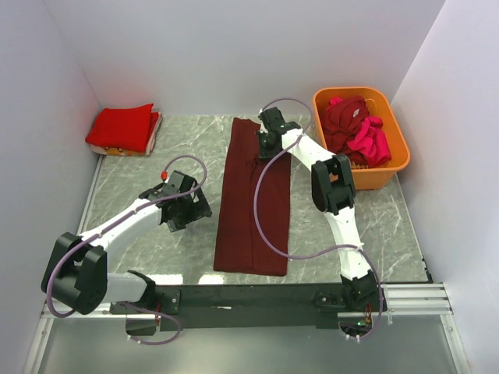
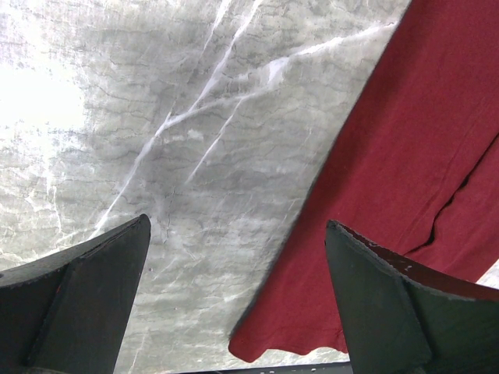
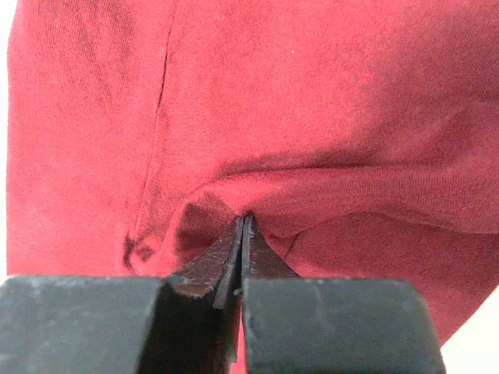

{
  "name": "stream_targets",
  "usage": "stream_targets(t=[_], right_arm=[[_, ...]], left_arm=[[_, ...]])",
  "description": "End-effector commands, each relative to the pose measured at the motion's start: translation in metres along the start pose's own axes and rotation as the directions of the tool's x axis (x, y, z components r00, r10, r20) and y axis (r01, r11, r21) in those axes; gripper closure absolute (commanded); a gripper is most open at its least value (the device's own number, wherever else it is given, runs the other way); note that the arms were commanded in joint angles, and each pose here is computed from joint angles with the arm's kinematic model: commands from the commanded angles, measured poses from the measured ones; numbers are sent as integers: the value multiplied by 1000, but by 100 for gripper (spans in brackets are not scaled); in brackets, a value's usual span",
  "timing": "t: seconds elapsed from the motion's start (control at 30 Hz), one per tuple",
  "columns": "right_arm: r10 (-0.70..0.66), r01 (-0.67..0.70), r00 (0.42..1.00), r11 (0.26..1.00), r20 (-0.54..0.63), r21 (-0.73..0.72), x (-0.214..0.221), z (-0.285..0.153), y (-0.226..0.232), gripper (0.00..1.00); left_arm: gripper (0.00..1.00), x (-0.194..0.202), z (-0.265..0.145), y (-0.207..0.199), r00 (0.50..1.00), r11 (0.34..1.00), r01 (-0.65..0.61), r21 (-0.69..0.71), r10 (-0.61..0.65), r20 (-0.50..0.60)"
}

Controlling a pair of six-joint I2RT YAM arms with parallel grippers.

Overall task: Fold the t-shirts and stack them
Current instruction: Fold the tshirt

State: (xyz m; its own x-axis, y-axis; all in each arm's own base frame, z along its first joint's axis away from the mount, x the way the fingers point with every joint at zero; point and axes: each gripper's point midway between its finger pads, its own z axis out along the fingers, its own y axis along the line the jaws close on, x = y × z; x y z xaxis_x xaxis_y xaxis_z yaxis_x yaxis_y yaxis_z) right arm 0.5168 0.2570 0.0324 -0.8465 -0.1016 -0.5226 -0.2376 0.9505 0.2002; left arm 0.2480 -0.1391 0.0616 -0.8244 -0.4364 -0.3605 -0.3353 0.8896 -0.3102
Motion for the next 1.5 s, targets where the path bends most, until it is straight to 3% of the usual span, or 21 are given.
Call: stream_targets(t=[0.0, 0.27, 0.53, 0.83, 0.9, 0.93, 0.97, 1.0, 1.1, 1.27, 1.43, 1.47], right_arm=[[-15, 16, 997, 1000, 72, -25, -26, -23, 10, 100], [-40, 38, 990, 999, 136, 20, -45, -58, 6, 100], [-75, 58, 994, 977, 75, 207, -29, -82, -29, 100], [-108, 99, 994, 943, 9, 319, -14, -104, -48, 100], [-107, 105, 994, 950, -11, 294, -9, -104, -46, 83], [-101, 100, 995, 953, -12, 287, -8, -104, -44, 69], [-97, 97, 995, 954, -12, 284, -8, -105, -43, 41], [-94, 93, 995, 955, -11, 282, -5, -104, -43, 33], [-79, 69, 997, 960, 26, 270, -7, -110, -41, 22], [-31, 18, 997, 986, 75, 166, 2, -131, -20, 17], [8, -20, 991, 996, 136, 87, 52, -164, 12, 16], [16, -25, 996, 996, 90, 90, 83, -159, 11, 16]], left_arm=[[0, -8, -4, -6, 1000, 1000, -11, 22, 10, 22], [1, -9, -5, -5, 1000, 1000, -7, 18, 7, 30], [1, -10, -6, -6, 999, 1000, -9, 21, 8, 32], [0, -9, -4, -7, 1000, 1000, -11, 22, 10, 24], [1, -9, -4, -8, 1000, 1000, -14, 25, 13, 21], [1, -10, -4, -8, 1000, 1000, -14, 25, 13, 21], [1, -9, -3, -7, 1000, 1000, -14, 20, 14, 17], [1, -9, -3, -8, 1000, 1000, -16, 21, 16, 16], [0, -5, -4, -11, 1000, 999, -20, 47, 20, 1], [1, 4, -5, -19, 999, 993, -25, 114, 29, -33], [1, 43, -7, -28, 985, 970, -29, 240, 68, -157], [0, 49, -9, -32, 984, 963, -25, 269, 72, -164]])
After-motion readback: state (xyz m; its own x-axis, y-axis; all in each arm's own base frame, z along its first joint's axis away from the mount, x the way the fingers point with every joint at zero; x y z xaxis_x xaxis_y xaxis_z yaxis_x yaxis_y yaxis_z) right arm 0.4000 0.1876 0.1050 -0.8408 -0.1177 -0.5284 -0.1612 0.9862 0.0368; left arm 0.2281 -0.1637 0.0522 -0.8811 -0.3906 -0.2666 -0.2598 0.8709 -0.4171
